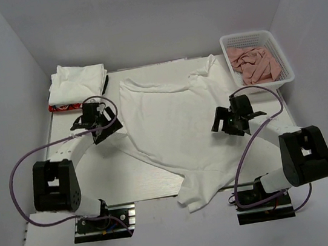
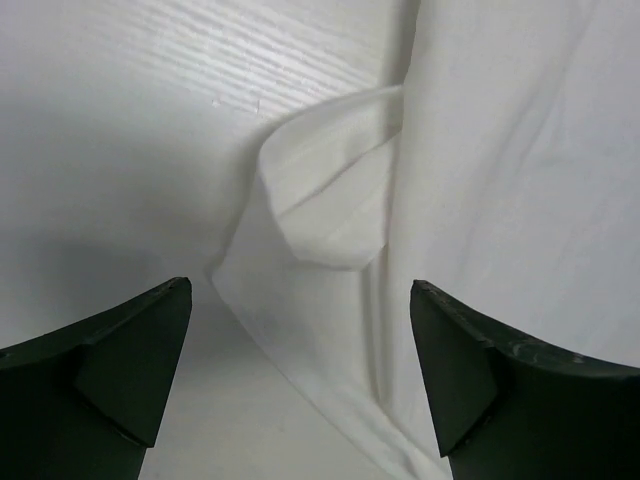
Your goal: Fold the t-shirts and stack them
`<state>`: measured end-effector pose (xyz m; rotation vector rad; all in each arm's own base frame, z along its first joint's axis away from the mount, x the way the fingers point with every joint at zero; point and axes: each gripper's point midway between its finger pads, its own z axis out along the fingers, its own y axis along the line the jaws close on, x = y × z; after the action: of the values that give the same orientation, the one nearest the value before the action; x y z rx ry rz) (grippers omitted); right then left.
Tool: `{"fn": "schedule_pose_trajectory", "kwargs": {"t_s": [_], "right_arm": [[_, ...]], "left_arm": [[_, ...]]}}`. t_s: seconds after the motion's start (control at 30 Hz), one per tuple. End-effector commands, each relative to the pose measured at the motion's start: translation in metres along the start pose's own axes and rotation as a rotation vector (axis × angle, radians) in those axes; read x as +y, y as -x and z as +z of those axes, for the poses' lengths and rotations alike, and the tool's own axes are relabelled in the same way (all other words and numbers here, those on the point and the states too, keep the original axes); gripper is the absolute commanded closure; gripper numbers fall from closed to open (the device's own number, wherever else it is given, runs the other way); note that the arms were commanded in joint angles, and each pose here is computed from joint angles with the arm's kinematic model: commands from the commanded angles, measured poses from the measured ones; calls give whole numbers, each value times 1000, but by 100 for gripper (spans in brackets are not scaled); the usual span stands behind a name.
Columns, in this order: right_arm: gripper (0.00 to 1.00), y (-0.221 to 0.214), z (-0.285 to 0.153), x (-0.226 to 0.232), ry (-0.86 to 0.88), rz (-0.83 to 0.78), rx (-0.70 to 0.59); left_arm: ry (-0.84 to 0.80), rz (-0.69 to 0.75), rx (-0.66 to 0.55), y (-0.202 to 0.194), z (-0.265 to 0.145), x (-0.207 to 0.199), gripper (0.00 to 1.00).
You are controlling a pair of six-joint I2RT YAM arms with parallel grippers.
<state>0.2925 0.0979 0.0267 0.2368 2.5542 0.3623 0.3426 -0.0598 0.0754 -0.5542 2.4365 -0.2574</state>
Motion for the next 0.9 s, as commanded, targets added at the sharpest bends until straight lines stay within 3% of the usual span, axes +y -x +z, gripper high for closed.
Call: {"fn": "schedule_pose_trajectory", "kwargs": {"t_s": [0.0,0.07,0.17,0.27,0.33,0.37,0.47,0.6,0.63,0.73,0.87], "right_arm": [[10,-31,2,-31,-111,15,135],[10,-28,1,-32,-112,22,132],[10,-21,-1,-35,-121,29,119],[10,-21,-1,-39,-136,30,129],[10,-22,0,-41,-140,36,132],[10,-21,0,-42,-143,40,130],[10,-22,2,-46,-151,57,142],[11,-24,3,-51,-162,76,153],[11,-24,3,-52,-162,80,151],[11,-25,4,-54,-164,91,155],[11,-28,2,-51,-139,97,169]], "left_arm": [[-14,148,-19,16,21,-8,0],[43,167,24,17,31,5,0],[32,179,100,5,47,3,16],[-60,200,116,-4,52,-12,40],[-120,198,129,-8,49,-21,89],[-129,197,143,-13,49,-21,100],[-118,141,109,-7,32,-18,100],[218,-74,-14,6,-7,39,100],[262,-203,-28,1,-25,47,100],[378,-387,0,-32,-41,77,100],[470,-480,96,-78,-54,101,100]]}}
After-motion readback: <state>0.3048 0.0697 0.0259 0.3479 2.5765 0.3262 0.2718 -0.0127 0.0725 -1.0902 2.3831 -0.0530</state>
